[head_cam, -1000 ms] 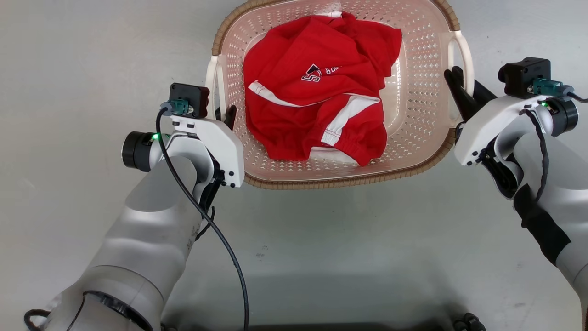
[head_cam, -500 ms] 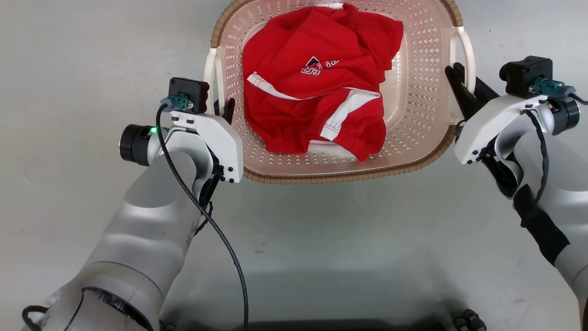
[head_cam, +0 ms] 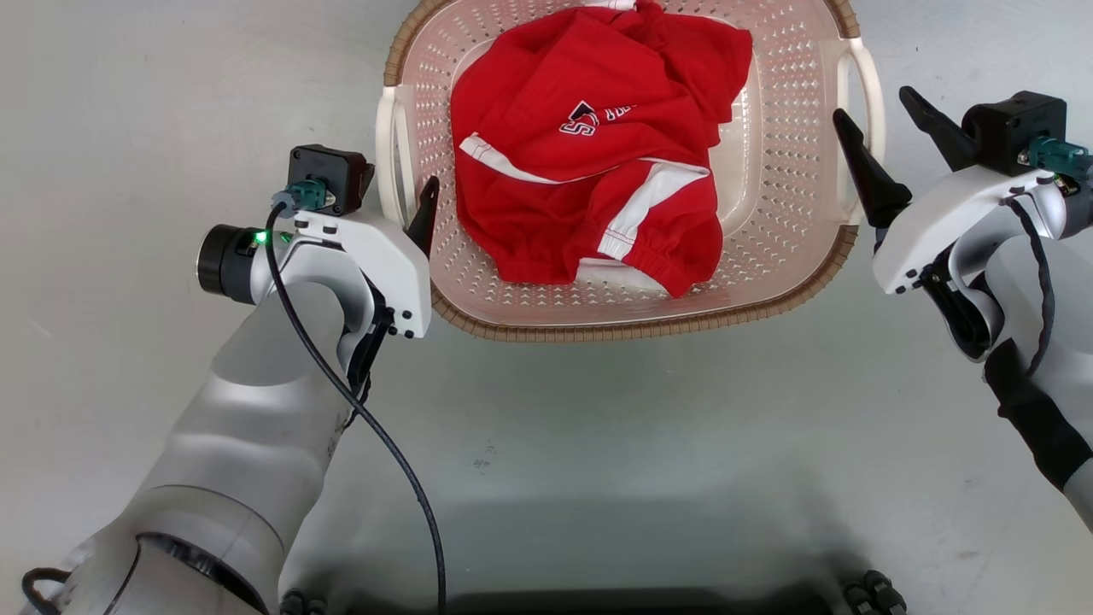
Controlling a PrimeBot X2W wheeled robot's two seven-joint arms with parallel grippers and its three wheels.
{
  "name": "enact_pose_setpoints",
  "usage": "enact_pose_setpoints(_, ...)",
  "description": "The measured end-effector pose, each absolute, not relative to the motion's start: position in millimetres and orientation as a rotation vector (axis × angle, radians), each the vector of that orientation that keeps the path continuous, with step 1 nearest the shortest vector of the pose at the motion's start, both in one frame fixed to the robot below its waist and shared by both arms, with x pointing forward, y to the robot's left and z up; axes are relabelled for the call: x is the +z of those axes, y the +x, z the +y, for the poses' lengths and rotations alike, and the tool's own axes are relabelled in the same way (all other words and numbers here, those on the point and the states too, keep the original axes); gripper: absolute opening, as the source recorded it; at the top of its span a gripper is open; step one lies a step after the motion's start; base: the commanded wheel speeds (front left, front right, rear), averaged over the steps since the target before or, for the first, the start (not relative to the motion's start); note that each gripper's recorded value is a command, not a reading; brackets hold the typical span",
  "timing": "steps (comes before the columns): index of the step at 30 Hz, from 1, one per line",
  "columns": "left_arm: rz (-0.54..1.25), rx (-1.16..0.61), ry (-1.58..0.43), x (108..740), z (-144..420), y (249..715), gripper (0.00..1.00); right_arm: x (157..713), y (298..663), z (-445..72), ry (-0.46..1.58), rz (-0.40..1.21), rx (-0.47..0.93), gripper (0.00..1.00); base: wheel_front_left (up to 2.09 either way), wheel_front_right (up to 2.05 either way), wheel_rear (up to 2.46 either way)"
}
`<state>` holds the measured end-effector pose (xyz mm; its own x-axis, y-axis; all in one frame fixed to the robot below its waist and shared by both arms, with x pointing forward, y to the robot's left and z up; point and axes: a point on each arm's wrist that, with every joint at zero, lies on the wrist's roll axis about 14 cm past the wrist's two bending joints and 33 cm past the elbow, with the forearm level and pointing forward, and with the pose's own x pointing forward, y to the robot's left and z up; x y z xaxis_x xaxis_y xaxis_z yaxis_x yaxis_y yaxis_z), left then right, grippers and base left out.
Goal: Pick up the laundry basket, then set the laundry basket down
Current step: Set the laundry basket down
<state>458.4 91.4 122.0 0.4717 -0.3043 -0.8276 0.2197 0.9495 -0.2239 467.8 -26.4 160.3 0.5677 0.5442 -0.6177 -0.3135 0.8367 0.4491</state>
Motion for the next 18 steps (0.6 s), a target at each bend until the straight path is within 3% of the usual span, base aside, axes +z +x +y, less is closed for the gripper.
enact_pose_setpoints(18, 0.986, -0.316, -0.132, 127.0, 93.0, 467.7, 1.0, 165.4, 466.0, -17.6, 0.34, 0.816, 0.56, 1.0, 0.0, 0.0, 0.0)
